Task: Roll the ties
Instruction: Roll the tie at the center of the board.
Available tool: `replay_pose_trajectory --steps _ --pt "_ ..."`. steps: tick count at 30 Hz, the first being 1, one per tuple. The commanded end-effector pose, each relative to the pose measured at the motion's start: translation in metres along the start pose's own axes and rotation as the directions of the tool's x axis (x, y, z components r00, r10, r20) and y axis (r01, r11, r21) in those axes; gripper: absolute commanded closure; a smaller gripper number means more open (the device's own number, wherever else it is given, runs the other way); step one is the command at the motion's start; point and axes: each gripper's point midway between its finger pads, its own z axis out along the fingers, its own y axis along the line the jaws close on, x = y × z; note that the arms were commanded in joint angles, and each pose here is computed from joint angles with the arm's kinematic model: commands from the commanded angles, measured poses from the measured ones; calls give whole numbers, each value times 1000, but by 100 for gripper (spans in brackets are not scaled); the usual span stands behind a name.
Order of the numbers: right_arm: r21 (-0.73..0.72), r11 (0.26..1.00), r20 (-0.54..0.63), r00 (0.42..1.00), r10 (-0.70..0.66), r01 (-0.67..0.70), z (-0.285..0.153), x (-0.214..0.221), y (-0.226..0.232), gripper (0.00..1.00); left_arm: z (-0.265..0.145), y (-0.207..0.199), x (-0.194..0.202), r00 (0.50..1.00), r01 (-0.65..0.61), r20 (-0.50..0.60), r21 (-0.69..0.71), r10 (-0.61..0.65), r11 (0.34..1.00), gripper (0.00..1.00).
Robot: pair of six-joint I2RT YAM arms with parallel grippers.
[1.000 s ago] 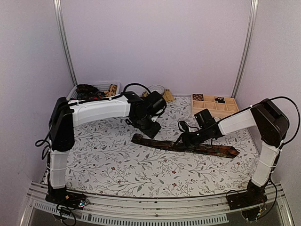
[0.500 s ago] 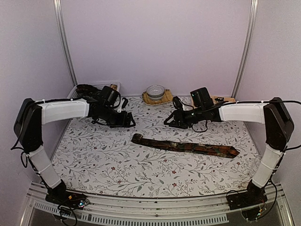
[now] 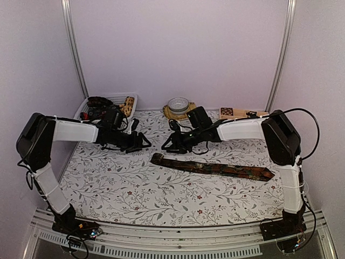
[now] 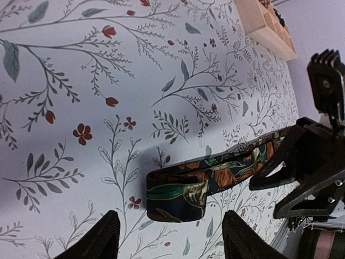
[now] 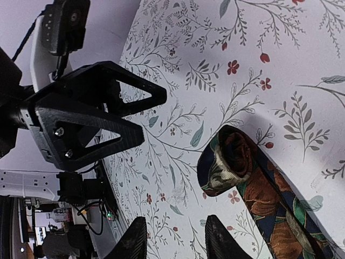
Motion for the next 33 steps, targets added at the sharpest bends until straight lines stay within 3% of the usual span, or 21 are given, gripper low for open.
replay_pose_trajectory --steps 1,10,26,33 --pt "-8 995 -63 993 99 -99 35 12 -30 64 13 6 5 1000 8 -9 42 -8 999 37" --pt "28 986 -115 980 164 -161 63 31 -60 67 29 18 16 999 26 -46 50 -24 998 43" --pt "37 981 -122 973 194 -191 78 34 -70 71 48 29 39 993 55 -109 71 -47 996 50" --pt "51 977 -136 968 211 -206 81 39 -78 79 58 32 47 989 62 -138 91 -49 994 53"
